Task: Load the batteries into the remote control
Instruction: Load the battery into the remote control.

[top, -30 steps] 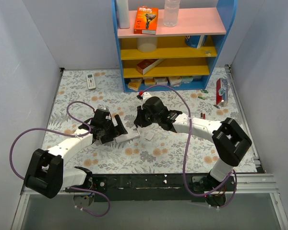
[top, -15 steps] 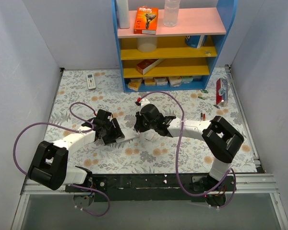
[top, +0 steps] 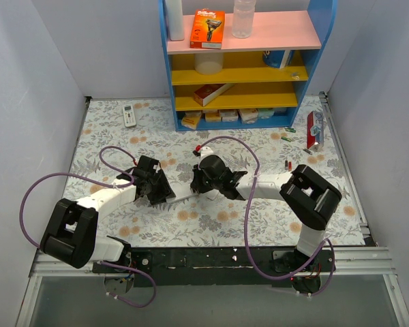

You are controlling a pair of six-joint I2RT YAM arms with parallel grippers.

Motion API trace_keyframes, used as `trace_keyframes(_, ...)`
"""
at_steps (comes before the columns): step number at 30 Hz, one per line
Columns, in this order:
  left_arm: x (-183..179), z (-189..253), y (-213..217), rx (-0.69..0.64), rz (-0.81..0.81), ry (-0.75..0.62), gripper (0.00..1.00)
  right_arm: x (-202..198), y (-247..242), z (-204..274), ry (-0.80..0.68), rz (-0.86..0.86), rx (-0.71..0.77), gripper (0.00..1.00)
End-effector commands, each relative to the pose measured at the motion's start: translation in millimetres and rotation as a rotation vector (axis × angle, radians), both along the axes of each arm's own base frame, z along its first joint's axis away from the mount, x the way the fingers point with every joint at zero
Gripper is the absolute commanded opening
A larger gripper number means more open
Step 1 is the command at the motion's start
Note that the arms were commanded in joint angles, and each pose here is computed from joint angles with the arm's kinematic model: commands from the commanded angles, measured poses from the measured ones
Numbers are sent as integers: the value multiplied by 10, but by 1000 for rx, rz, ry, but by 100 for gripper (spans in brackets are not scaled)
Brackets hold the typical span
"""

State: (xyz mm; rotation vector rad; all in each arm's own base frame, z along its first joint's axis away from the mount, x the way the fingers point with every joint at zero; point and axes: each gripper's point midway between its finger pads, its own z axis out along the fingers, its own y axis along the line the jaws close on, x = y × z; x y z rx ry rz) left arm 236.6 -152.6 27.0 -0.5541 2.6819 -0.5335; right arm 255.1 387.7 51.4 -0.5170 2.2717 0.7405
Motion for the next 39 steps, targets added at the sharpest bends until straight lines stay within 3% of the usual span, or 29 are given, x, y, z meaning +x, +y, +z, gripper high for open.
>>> trace_keyframes(1, -116, -73, -4, 0, -6, 47, 41, 20, 49, -6, -24, -13, 40, 1)
trace_keyframes(16, -154, -119, -24, -6, -25, 68, 37, 275, 123, 427, -184, -52, 108, 1)
trace_keyframes(39, -122, -81, -73, -21, -35, 71, 30, 159, -18, 33, -161, -32, 28, 1)
